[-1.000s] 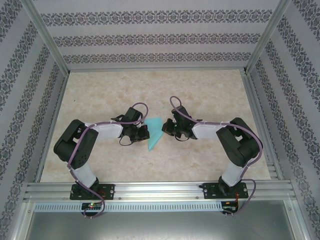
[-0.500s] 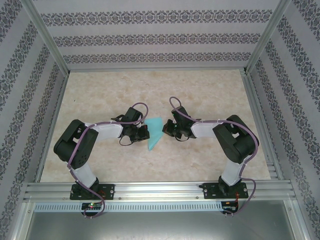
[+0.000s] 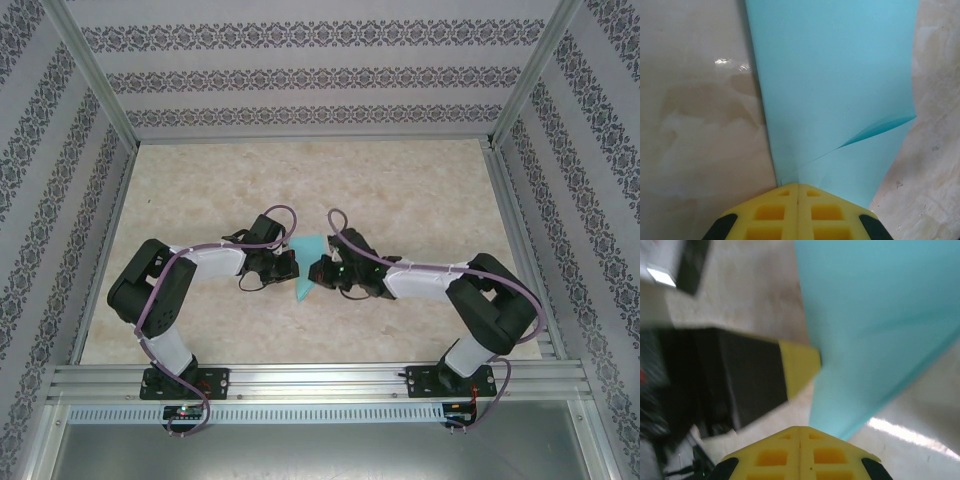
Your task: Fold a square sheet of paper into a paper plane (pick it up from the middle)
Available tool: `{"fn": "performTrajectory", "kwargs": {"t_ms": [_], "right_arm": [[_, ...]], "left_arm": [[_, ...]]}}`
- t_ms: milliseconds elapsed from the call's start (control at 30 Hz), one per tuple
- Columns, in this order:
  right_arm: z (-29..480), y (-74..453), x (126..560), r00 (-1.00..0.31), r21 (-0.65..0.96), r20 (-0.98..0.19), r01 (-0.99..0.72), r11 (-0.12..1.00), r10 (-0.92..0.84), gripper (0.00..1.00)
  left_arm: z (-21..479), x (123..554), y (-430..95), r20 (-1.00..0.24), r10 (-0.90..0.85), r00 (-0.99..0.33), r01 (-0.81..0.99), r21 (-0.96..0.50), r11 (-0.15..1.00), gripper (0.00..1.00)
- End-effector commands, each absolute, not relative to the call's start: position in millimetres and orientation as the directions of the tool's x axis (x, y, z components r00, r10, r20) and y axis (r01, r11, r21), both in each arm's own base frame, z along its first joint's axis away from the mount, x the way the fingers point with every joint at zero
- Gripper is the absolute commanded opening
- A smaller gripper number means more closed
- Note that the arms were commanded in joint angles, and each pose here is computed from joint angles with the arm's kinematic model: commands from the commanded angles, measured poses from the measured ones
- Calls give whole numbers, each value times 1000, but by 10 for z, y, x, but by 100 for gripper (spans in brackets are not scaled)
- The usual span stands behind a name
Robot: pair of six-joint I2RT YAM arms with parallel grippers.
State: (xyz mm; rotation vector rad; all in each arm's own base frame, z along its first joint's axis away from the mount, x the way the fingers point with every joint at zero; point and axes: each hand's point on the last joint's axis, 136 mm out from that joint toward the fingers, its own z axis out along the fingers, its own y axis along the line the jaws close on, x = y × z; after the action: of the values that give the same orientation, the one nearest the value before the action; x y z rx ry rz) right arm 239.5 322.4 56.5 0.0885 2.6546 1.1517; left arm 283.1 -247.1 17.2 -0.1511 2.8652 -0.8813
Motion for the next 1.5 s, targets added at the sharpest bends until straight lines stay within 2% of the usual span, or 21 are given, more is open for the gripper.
{"fn": "performTrajectory", "kwargs": {"t_ms": [0, 467, 800, 1133, 1467], "right_arm": [[662, 3398, 2320, -968, 787, -184, -39, 616, 173, 0], [310, 3544, 2212, -983, 770, -121, -5, 639, 137, 0], [77, 3440, 2149, -989, 702, -85, 25, 712, 119, 0], [410, 3623, 2107, -984, 730, -172, -96, 676, 46, 0], [57, 3511, 2040, -993, 667, -105, -25, 744, 61, 0]], "left_arm": [[-81, 2731, -2283, -84, -141, -987, -87, -462, 883, 0], [-67, 2729, -2280, -87, -144, -986, -88, -466, 881, 0], [-71, 2724, -2274, -88, -144, -986, -88, -463, 882, 0], [-68, 2729, -2267, -87, -147, -985, -91, -459, 884, 0], [-68, 2730, -2268, -88, -146, -985, -90, -459, 884, 0]]}}
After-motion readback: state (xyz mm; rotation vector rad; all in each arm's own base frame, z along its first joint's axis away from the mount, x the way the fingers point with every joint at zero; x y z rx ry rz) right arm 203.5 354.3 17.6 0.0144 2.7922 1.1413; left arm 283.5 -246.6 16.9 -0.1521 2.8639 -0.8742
